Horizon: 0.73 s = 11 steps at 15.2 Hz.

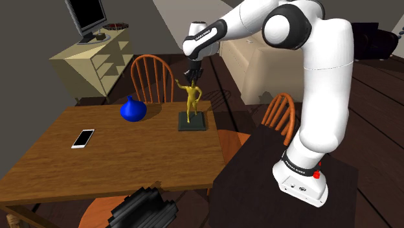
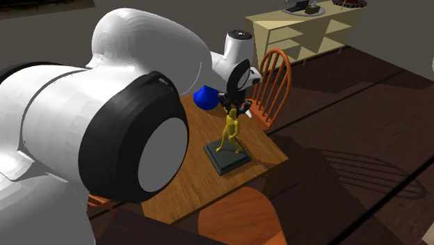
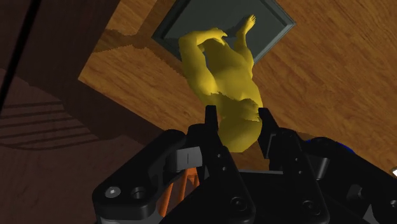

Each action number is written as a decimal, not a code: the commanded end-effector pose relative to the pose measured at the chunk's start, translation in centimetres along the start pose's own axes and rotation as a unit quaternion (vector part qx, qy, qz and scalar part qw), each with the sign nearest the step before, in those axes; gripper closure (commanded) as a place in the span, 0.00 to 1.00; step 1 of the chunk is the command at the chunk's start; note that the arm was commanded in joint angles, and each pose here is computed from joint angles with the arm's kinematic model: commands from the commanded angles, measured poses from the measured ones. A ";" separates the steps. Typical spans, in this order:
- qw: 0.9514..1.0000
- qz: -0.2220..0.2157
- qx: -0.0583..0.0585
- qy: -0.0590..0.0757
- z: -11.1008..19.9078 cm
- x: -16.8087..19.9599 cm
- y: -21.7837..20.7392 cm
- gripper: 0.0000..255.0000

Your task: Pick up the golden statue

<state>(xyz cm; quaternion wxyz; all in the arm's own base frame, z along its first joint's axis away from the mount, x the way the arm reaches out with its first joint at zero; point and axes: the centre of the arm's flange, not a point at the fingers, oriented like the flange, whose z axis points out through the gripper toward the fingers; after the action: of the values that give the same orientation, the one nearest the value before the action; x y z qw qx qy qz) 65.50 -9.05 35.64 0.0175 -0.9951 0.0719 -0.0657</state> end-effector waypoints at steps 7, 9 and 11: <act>1.000 0.000 0.000 0.001 -4.3 0.6 -0.2 1.00; 1.000 0.000 0.000 0.001 -5.3 0.8 -0.2 1.00; 1.000 0.000 0.000 0.001 -6.4 0.9 -0.3 1.00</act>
<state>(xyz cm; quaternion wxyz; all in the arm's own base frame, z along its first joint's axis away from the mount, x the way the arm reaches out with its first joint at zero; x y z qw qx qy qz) 65.62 -9.12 41.25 0.0174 -0.9951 0.0720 -0.0656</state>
